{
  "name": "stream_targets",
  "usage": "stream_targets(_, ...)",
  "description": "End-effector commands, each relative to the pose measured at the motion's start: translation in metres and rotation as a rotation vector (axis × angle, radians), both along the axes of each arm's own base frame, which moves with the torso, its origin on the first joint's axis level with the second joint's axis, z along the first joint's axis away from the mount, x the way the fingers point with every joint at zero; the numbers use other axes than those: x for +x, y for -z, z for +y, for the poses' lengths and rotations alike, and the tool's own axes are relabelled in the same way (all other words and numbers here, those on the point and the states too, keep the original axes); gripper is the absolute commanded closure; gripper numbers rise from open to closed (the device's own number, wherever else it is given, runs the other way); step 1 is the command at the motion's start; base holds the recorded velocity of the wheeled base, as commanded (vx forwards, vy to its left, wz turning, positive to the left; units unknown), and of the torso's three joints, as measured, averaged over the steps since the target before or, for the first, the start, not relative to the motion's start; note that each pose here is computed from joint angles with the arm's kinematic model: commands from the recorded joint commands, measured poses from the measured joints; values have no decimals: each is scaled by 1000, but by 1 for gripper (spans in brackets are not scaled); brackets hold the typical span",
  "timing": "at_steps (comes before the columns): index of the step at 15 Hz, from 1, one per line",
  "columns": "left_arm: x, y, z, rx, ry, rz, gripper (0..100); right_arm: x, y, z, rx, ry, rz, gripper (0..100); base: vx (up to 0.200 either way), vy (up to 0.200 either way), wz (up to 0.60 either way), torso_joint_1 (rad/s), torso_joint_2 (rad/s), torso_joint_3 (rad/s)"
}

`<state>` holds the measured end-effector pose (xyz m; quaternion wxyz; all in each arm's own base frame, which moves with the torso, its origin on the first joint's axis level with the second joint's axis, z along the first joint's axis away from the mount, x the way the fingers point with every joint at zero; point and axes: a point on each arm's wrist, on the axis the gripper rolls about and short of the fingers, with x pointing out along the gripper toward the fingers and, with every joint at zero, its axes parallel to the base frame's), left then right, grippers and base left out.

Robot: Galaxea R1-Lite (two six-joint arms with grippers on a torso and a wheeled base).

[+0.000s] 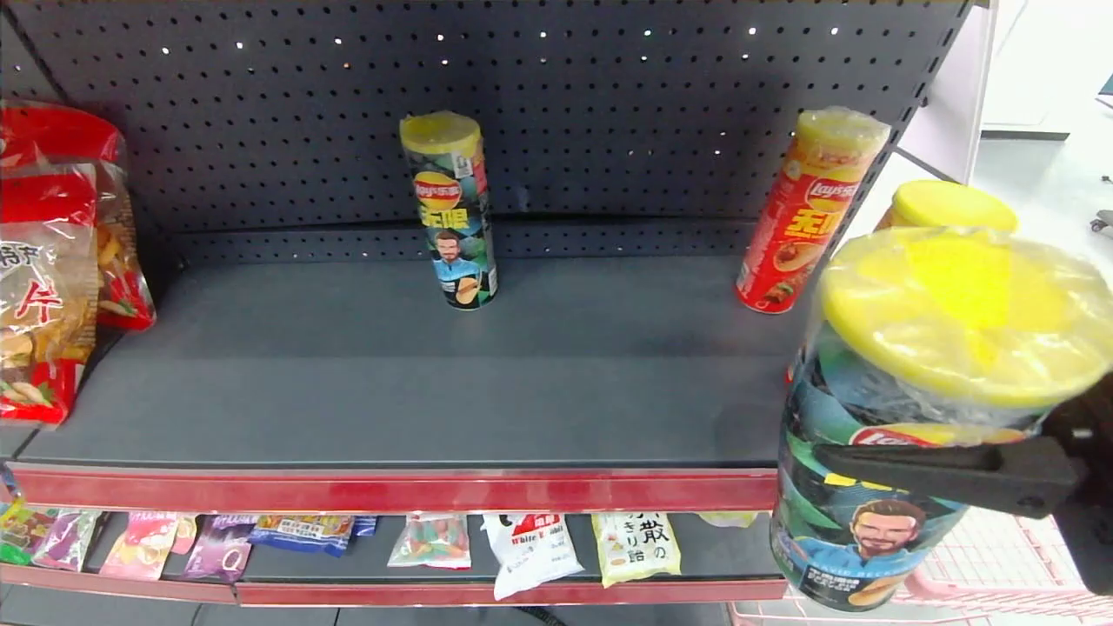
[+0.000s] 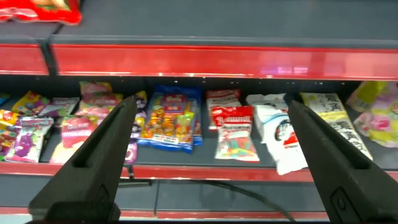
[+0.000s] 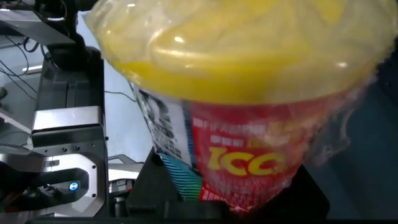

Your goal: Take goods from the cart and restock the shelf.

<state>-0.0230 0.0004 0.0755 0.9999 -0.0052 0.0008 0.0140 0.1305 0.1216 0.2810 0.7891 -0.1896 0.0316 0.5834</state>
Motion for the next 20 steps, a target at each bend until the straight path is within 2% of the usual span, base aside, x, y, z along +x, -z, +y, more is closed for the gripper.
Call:
stream_targets(1,0,0,0,0,-1,1,0,0,0,0,-1,-1,1,100,0,200,0,2,2,-7)
stream_targets(4,0,0,0,0,-1,1,0,-1,1,0,-2,0,2,100,0,200,0,2,1,1)
stream_targets(19,0,0,0,9,1,3,0,-2,8,-2,-12,5,16,100,0,0,0,0,0,0)
stream_targets(20,0,0,0,10,1,3,0,-2,9,-3,-14,5,18,100,200,0,0,7,2,7)
